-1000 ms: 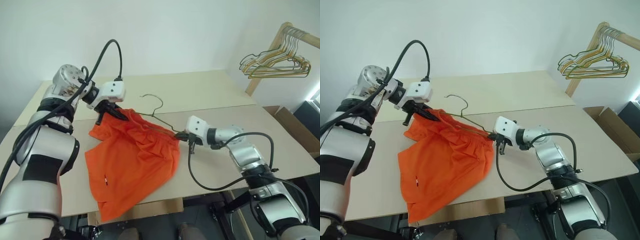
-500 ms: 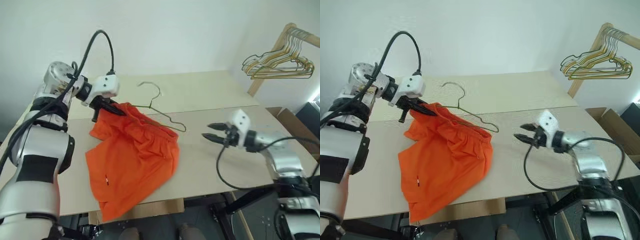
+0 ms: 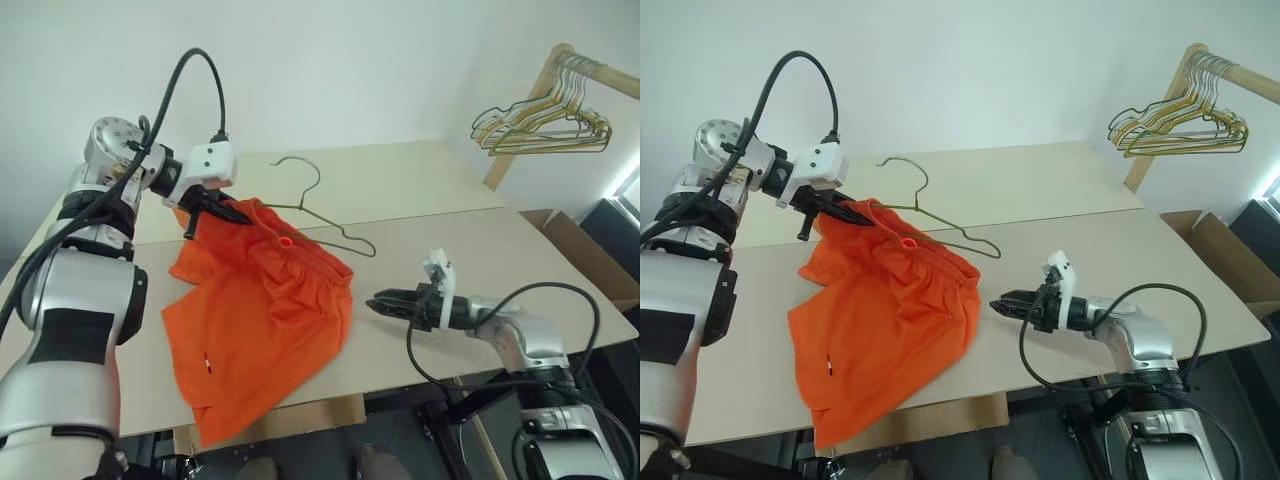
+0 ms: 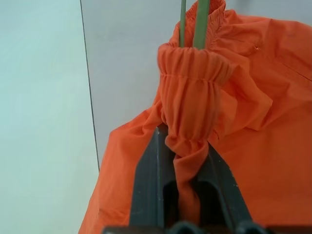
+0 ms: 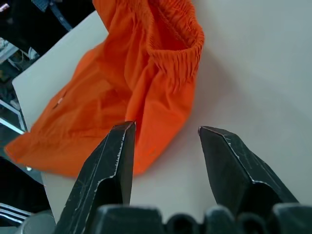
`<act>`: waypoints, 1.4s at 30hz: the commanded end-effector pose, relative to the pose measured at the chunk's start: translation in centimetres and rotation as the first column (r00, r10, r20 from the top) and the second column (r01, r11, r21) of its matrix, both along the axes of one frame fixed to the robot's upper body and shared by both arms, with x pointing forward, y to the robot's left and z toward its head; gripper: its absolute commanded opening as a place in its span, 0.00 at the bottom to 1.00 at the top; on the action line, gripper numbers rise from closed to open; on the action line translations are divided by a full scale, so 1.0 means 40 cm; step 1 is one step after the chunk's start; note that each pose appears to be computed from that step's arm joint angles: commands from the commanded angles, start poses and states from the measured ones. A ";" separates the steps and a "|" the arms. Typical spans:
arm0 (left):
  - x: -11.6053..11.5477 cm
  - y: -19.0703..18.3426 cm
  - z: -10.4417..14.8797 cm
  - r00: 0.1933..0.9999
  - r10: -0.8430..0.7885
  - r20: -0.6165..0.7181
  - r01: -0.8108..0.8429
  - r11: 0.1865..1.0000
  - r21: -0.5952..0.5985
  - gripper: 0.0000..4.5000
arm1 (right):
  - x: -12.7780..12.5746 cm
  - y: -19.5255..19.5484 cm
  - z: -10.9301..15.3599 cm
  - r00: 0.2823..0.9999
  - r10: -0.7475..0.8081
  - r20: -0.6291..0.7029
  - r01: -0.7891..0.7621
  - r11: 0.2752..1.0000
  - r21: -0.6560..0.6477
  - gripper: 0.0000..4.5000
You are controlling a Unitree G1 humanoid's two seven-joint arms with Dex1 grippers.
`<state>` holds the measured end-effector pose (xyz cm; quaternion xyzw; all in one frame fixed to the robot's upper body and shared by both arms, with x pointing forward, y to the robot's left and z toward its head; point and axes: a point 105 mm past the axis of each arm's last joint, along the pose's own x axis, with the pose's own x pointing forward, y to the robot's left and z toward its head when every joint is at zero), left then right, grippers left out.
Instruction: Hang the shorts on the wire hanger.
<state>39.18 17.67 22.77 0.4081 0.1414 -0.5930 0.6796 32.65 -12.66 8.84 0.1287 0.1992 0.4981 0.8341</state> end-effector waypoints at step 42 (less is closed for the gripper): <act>-0.049 0.066 0.019 1.000 -0.022 0.009 0.022 1.000 0.008 0.00 | 0.119 -0.085 0.010 0.987 -0.157 -0.015 0.157 0.987 -0.036 0.01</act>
